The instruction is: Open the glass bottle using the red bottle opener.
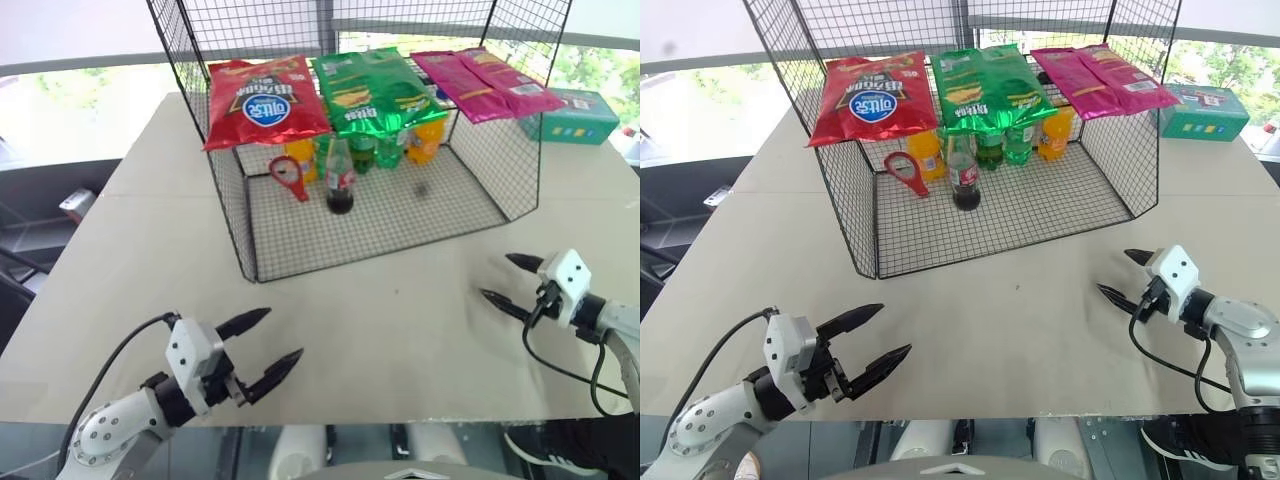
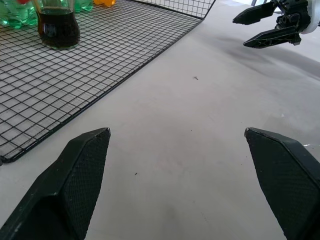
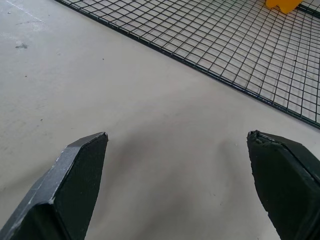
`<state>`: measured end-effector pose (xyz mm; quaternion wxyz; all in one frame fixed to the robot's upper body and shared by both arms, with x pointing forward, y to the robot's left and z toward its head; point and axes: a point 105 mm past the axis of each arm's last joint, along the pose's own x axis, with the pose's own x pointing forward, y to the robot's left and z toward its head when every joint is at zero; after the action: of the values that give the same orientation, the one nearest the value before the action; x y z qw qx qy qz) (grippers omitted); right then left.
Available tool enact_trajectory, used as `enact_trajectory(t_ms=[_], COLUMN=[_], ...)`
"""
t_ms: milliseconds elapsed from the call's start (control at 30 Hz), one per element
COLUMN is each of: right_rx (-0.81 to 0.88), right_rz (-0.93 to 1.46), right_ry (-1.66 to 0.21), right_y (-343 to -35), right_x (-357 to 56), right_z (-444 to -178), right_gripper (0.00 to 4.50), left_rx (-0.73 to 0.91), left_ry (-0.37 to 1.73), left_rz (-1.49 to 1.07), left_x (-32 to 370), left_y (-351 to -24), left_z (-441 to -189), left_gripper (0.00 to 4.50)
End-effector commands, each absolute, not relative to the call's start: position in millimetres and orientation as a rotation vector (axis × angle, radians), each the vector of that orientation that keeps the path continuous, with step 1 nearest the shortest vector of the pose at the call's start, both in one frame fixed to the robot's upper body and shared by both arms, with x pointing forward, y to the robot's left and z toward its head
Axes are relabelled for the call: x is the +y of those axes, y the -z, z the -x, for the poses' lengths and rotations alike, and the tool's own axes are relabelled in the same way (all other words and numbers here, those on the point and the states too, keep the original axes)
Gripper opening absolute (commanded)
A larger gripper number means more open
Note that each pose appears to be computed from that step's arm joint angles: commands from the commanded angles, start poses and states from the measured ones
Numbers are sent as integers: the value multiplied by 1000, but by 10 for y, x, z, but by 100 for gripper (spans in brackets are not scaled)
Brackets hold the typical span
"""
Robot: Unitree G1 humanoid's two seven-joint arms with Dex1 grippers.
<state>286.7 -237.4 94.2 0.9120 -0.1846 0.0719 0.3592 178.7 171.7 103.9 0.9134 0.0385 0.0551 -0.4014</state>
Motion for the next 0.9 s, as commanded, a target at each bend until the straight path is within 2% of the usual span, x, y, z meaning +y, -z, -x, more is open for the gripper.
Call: enact_trajectory(t_ms=[33, 167, 267, 367, 733, 900], right_rx=[43, -188, -267, -380, -515, -522], right_rz=[379, 291, 221, 248, 205, 48], right_ry=[-733, -731, -715, -827, -841, -829], right_y=[-1148, -1410, -1542, -1684, -1875, -1909], right_x=[-2308, -2131, -2044, -1839, -1658, -1645], right_z=[-2868, -2772, -2739, -2498, -1998, -1938], right_gripper=[450, 450, 450, 450, 450, 450], left_rx=[36, -69, -123, -174, -265, -277], left_ry=[834, 842, 825, 741, 430, 307], left_rz=[-91, -73, -48, -5, 66, 82], left_x=[1624, 1444, 1360, 1286, 1318, 1363], left_y=[-1172, -1349, -1443, -1521, -1717, -1791], left_z=[-1820, -1929, -2014, -2163, -2636, -2886], left_gripper=[446, 446, 446, 446, 446, 446])
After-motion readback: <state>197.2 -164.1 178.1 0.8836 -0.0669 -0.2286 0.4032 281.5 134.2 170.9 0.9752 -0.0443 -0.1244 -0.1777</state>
